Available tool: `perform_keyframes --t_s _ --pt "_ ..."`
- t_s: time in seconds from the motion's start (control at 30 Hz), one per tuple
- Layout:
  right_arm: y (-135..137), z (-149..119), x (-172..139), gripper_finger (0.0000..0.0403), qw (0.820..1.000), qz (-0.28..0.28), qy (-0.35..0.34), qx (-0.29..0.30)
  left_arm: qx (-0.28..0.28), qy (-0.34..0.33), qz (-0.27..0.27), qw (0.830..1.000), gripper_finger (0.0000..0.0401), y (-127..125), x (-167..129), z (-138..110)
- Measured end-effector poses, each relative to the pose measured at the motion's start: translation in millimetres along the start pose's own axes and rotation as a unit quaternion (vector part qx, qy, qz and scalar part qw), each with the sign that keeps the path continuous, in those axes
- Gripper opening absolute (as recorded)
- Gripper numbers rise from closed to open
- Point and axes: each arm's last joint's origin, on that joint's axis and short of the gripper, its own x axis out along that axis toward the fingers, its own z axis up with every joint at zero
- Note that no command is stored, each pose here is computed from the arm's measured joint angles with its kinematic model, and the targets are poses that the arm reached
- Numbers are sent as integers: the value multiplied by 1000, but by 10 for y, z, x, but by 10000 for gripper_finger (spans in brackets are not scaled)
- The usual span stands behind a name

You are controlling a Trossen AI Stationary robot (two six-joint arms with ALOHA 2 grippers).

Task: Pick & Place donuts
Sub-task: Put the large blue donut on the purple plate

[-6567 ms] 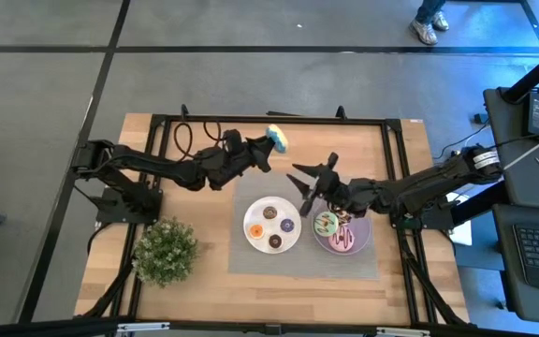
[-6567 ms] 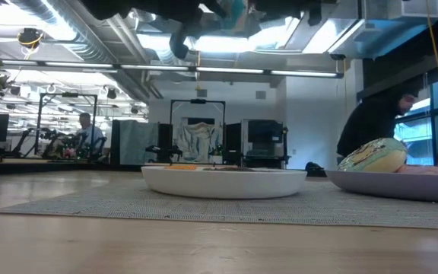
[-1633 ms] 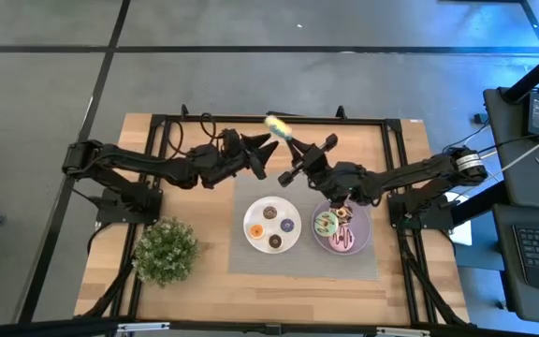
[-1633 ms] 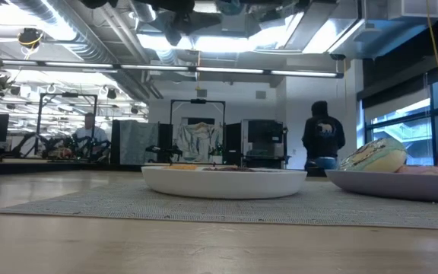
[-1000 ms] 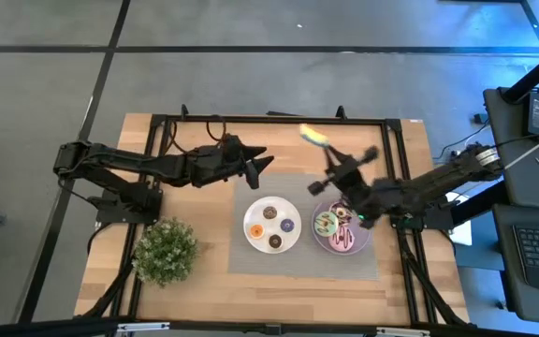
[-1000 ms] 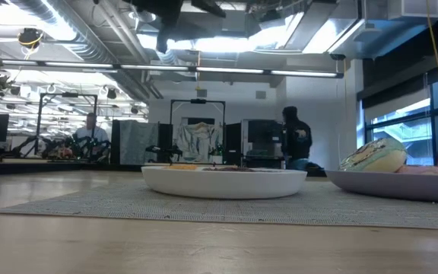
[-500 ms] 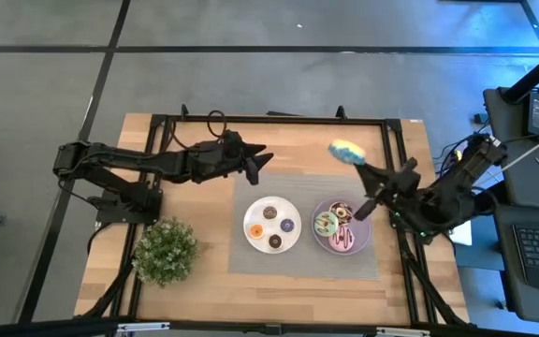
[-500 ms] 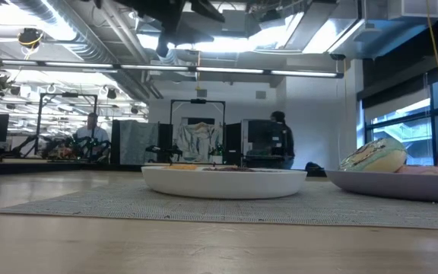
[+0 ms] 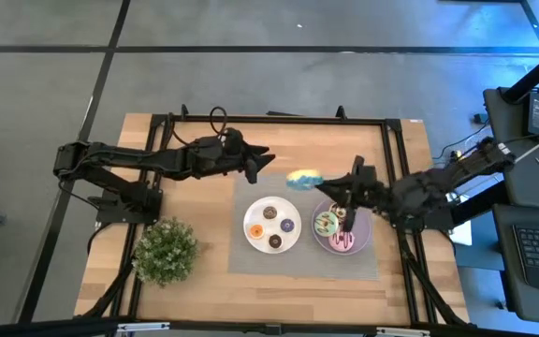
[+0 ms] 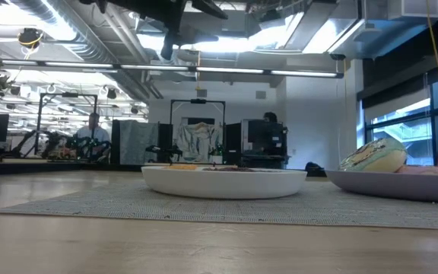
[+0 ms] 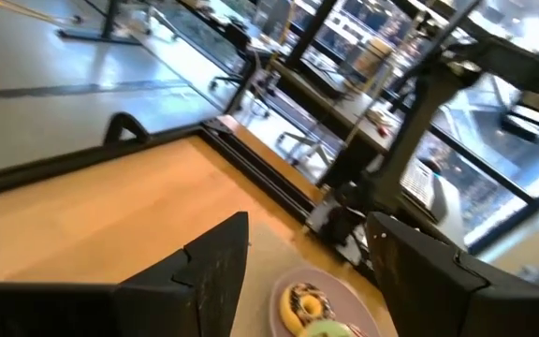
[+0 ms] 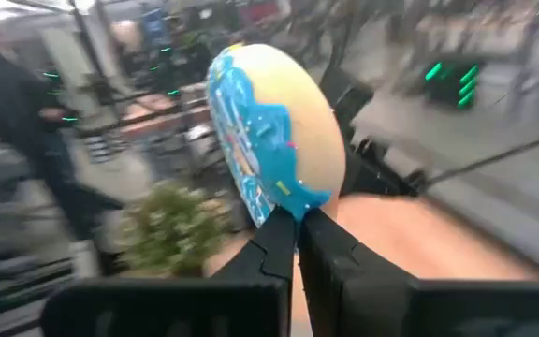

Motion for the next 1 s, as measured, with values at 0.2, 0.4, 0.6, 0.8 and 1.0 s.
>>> perform_keyframes --t_s 0.2,0.4,0.6,0.8,1.0 --pt "-339 -30 -261 13 975 70 159 136 -9 26 -34 999 214 -21 -2 -19" --pt "-615 -320 -584 13 904 -3 385 184 -12 32 -38 999 212 -22 -2 -24" --pt "-783 -500 -818 14 807 -73 556 186 -12 32 -37 999 213 -20 -1 -26" --pt "-783 -511 -802 14 784 -63 583 205 -12 32 -37 999 214 -20 -1 -26" --pt "-907 -756 -733 14 765 -74 613 184 -12 31 -35 999 212 -10 2 -18"
